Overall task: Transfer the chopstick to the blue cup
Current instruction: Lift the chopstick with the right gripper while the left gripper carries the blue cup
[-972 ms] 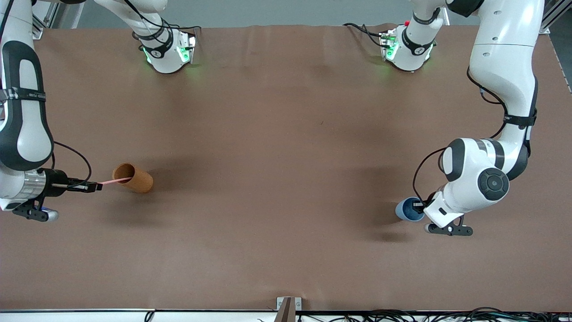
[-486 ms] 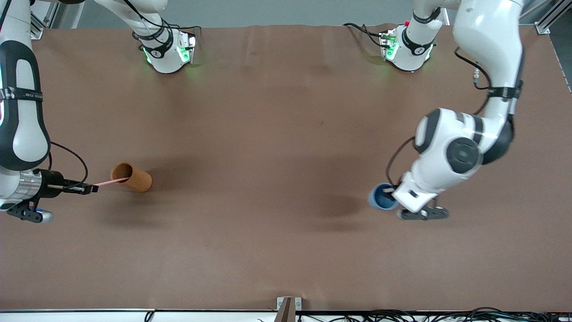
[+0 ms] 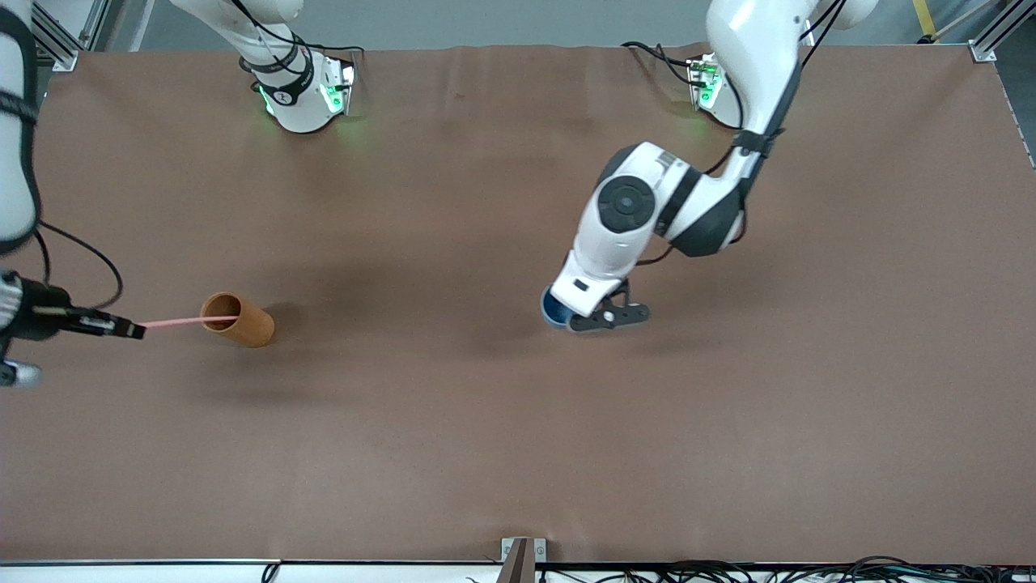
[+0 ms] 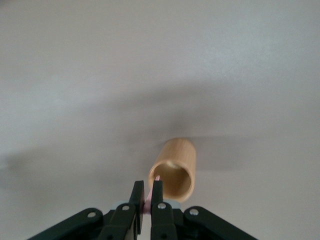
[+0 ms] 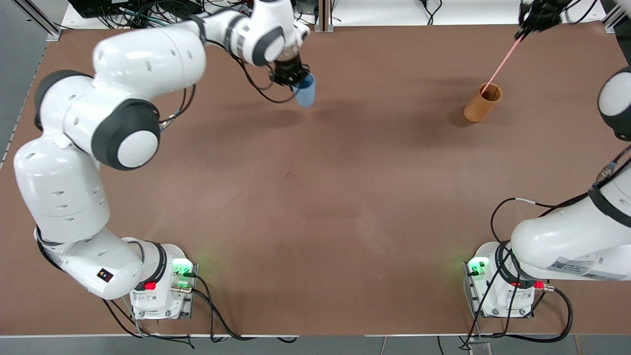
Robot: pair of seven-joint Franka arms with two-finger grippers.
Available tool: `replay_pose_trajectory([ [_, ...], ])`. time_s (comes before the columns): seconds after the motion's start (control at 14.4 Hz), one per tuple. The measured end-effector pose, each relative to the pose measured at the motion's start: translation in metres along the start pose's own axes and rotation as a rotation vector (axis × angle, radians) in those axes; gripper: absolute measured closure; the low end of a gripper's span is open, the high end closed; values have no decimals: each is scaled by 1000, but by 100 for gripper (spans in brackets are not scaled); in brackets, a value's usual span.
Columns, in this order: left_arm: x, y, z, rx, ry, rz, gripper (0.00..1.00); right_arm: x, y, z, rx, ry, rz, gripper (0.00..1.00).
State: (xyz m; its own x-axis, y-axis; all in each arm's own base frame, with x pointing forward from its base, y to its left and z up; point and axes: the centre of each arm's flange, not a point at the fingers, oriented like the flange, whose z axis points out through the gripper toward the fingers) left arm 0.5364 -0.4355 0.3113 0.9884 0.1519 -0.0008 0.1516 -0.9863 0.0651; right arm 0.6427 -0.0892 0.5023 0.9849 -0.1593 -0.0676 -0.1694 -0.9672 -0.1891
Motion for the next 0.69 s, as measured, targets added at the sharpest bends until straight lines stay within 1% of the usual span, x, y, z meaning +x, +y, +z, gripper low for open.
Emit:
replay_pose_trajectory([
  [0.07,-9,6,12,7,-7,2,95,-16,-14,-29,-15,20,-26,90],
  [0.21,-15,6,30,14,-11,8,95,-49,-43,-75,-71,61,-83,90],
  [0.35,-15,-1,43,24,0,12,95,-81,-67,-105,-110,102,-131,90],
  [0.56,-17,-7,54,40,4,12,95,-122,-101,-114,-154,120,-203,90],
  [0.69,-18,-8,58,41,3,9,93,-136,-135,-107,-161,134,-224,90],
])
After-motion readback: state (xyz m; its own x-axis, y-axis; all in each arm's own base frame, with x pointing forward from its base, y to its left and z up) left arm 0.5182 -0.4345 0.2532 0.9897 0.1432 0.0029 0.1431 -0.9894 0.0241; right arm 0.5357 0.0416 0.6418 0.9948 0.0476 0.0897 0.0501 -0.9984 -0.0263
